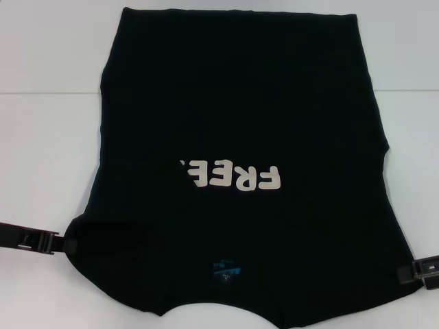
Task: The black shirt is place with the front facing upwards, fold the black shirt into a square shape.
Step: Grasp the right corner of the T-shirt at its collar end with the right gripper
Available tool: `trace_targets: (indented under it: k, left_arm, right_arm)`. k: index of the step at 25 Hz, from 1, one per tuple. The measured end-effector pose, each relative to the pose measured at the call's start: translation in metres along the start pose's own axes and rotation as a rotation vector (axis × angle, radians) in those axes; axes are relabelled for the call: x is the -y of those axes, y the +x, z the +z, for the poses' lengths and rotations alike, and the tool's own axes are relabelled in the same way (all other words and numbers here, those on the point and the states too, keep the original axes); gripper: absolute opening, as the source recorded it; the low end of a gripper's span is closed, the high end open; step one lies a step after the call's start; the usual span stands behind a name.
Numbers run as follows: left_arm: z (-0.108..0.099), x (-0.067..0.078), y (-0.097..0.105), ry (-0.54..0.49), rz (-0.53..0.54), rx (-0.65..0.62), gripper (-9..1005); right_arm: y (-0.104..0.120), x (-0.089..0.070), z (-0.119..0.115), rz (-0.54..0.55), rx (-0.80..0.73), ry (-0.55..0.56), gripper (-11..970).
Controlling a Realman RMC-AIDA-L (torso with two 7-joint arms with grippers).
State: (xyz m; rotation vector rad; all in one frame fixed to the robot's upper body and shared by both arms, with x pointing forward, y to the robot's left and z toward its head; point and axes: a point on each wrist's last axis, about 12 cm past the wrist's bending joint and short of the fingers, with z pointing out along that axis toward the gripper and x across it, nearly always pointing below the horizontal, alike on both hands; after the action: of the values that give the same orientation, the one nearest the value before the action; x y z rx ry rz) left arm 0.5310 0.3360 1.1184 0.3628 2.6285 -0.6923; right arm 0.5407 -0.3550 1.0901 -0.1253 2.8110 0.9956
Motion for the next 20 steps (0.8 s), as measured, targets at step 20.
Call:
trace_targets:
  k: [20]
  left_arm:
    - [0.0,0.001,0.0,0.003,0.003,-0.001,14]
  right_arm:
    - [-0.005,-0.011,0.017,-0.029,-0.019,-0.012,924]
